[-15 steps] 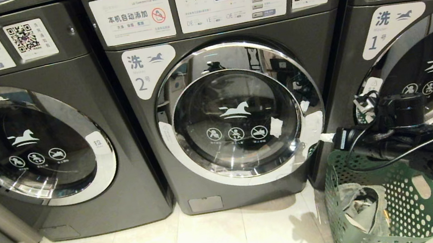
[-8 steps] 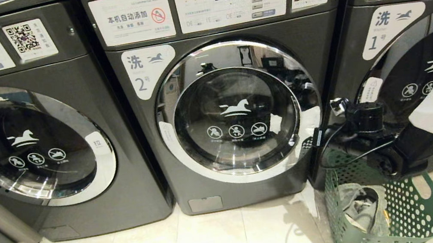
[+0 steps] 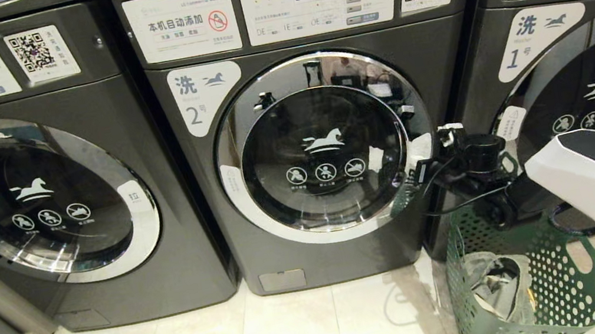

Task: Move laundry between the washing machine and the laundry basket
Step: Press the washing machine door tightly with the right hand

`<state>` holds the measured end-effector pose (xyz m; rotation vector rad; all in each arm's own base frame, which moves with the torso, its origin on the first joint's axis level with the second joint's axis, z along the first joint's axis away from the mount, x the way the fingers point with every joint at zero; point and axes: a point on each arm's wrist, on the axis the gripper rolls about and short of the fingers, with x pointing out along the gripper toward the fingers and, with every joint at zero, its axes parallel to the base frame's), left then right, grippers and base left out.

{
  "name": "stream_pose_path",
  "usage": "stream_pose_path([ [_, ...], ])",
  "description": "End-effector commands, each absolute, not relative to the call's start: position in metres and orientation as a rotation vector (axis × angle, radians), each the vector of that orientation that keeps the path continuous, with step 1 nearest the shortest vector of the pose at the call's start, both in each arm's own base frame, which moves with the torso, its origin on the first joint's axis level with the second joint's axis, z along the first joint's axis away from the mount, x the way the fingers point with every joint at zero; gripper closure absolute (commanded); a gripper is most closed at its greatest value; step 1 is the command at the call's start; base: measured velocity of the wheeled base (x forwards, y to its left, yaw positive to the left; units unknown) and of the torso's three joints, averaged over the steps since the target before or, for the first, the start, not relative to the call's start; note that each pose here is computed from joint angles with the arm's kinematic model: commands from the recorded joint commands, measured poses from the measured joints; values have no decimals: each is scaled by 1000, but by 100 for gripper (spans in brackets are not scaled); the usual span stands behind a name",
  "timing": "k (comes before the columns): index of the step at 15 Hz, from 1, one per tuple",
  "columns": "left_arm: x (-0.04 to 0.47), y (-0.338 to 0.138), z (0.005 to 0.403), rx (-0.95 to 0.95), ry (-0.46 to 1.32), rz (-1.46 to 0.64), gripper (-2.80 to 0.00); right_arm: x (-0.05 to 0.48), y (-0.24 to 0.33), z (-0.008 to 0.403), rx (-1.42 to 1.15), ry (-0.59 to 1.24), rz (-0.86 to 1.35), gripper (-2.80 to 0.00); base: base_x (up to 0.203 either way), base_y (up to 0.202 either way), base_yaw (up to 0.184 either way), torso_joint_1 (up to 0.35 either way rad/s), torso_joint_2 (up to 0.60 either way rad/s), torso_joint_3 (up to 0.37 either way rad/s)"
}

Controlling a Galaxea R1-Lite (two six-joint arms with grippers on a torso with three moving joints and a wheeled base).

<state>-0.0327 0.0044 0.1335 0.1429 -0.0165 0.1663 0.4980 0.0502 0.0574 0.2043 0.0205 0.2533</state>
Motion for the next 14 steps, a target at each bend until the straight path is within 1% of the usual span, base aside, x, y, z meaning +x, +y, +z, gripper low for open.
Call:
stream_pose_path([
  [1,-42,4,121,147,-70,156,0,514,50,44,200,-16,242,0,0,0,0,0,0,0],
  [6,-39,4,109,161,-31,143,0,545,52,39,140,-164,244,0,0,0,0,0,0,0],
  [7,-38,4,108,175,-26,142,0,551,51,33,131,-184,241,0,0,0,0,0,0,0],
  [9,-37,4,106,189,-18,141,0,554,49,20,113,-185,233,0,0,0,0,0,0,0],
  [12,-37,4,105,189,-14,140,0,554,46,20,107,-189,218,0,0,0,0,0,0,0],
  [14,-37,4,104,190,-9,140,0,552,45,29,106,-210,199,0,0,0,0,0,0,0],
])
